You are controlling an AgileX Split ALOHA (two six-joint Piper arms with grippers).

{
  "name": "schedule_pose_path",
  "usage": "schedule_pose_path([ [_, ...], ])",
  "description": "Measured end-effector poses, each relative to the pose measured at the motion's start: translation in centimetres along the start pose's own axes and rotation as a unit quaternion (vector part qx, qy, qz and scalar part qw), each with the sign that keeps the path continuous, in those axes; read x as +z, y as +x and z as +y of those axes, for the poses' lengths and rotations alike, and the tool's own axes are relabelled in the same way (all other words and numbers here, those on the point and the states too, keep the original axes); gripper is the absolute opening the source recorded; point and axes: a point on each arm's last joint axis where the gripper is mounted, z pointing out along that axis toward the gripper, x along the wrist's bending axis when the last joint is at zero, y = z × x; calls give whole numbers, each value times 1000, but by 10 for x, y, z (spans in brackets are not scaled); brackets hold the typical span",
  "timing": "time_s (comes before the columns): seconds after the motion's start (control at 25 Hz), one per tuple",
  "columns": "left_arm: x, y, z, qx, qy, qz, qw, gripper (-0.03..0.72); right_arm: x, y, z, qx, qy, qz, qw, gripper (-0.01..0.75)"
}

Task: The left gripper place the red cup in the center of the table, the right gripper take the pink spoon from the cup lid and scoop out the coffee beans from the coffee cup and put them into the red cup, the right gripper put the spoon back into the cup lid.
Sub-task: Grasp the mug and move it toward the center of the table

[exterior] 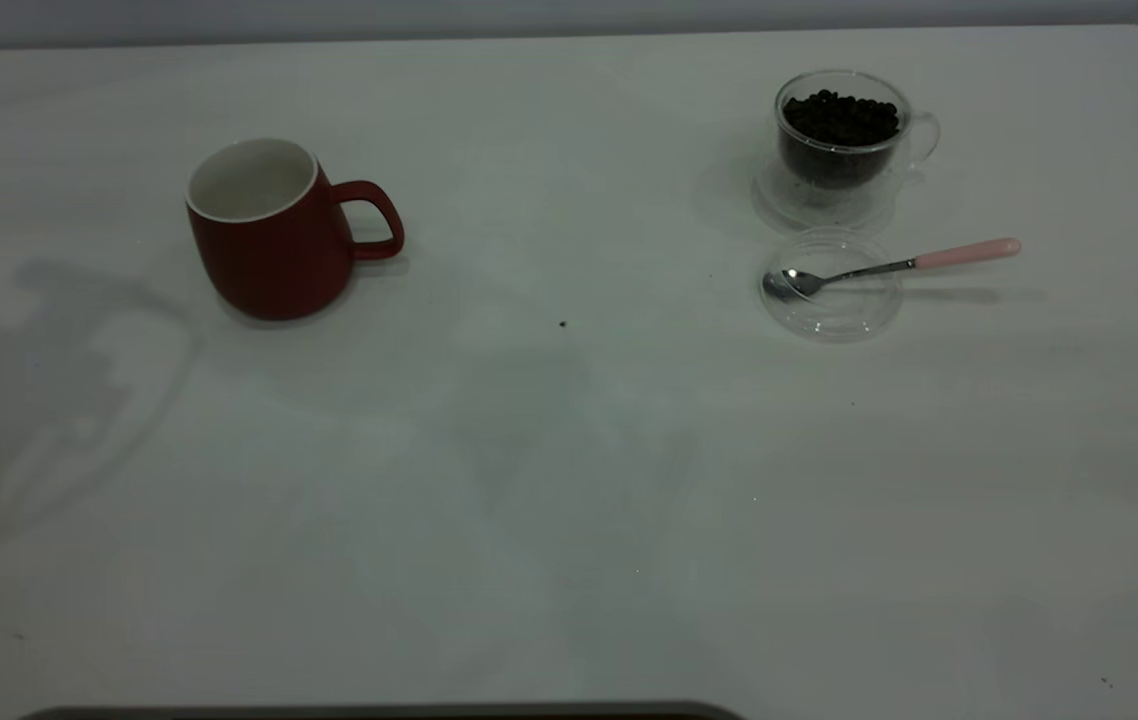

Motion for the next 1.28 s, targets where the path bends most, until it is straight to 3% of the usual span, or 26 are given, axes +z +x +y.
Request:
schedule_pose_path([
  [0.28, 54, 0, 31, 125, 14, -43, 991, 587, 0, 0, 0, 0, 0, 0, 1000, 415],
  [0.76, 119, -9, 61, 300, -14, -118, 946, 587, 0, 0, 0, 0, 0, 0, 1000, 415],
  [0.92, 130, -18, 63, 371, -21, -121, 920, 587, 0, 0, 0, 0, 0, 0, 1000, 415],
  [1.28, 140, -53, 77, 457, -52, -99, 882, 587, 0, 0, 0, 0, 0, 0, 1000, 415],
])
